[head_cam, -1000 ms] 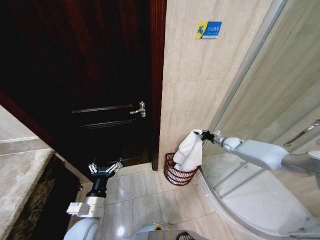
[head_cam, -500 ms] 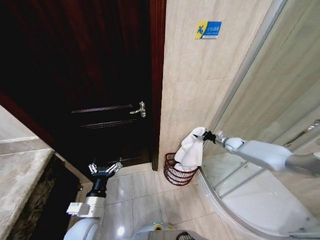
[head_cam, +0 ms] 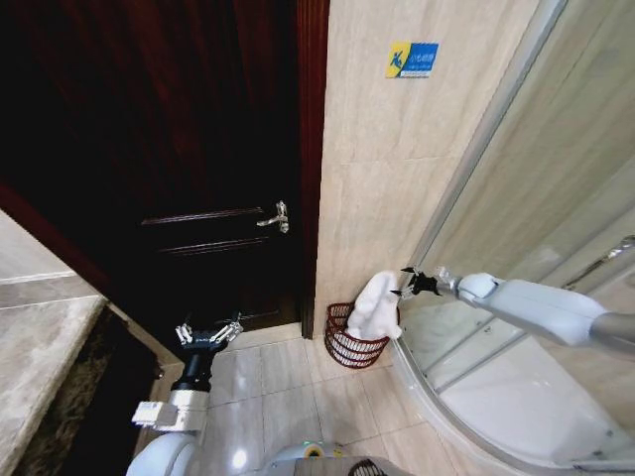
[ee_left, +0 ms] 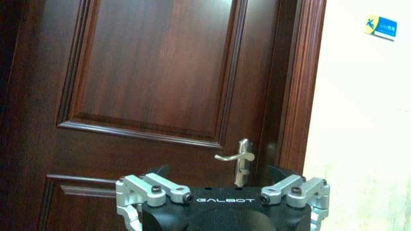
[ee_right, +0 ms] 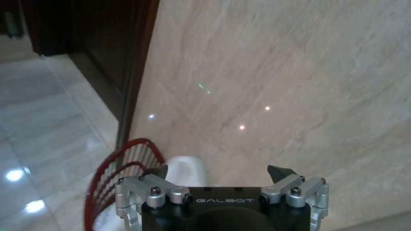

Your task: Discard the used towel into the hamper.

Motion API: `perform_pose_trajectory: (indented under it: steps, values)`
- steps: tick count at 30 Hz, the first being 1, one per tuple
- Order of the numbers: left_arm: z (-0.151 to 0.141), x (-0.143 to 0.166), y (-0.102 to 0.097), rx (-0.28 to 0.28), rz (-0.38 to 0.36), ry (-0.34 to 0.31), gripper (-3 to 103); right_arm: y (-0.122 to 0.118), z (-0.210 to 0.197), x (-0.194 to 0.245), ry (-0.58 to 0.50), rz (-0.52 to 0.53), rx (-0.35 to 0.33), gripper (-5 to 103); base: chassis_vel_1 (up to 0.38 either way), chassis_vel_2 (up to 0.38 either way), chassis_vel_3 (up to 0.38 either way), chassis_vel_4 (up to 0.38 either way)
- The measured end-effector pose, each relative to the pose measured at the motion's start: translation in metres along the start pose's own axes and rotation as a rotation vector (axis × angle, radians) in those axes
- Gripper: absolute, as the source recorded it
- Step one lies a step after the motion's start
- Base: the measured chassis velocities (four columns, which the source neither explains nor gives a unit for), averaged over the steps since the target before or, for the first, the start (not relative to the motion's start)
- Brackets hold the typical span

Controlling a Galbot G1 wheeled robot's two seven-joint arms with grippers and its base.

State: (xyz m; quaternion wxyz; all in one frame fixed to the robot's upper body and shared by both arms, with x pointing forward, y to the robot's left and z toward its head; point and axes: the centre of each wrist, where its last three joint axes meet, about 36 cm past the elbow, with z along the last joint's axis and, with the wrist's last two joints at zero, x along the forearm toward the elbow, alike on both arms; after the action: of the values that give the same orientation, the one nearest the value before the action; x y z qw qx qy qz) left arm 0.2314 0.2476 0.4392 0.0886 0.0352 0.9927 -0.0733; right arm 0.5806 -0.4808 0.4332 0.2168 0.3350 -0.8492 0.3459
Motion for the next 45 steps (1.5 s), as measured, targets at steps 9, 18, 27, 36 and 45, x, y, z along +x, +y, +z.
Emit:
perform_pose_trajectory:
  steps: [9,18,27,36,45]
  values:
    - [0.000,0.000,0.000,0.000,0.000,0.000,100,0.002,-0.011,-0.007,-0.015,-0.008,0.013,100,0.000,0.000,0.000,0.000]
    - [0.000,0.000,0.000,0.000,0.000,0.000,100,0.003,-0.011,0.002,0.003,-0.028,0.060,100,0.000,0.000,0.000,0.000]
    - [0.000,0.000,0.000,0.000,0.000,0.000,100,0.006,-0.011,0.035,0.009,-0.052,0.069,100,0.000,0.000,0.000,0.000]
    - [0.000,0.000,0.000,0.000,0.000,0.000,100,-0.001,-0.025,0.074,-0.006,-0.049,0.082,100,0.000,0.000,0.000,0.000]
    - [0.000,0.000,0.000,0.000,0.000,0.000,100,-0.012,-0.044,0.150,-0.037,-0.008,0.076,100,0.000,0.000,0.000,0.000]
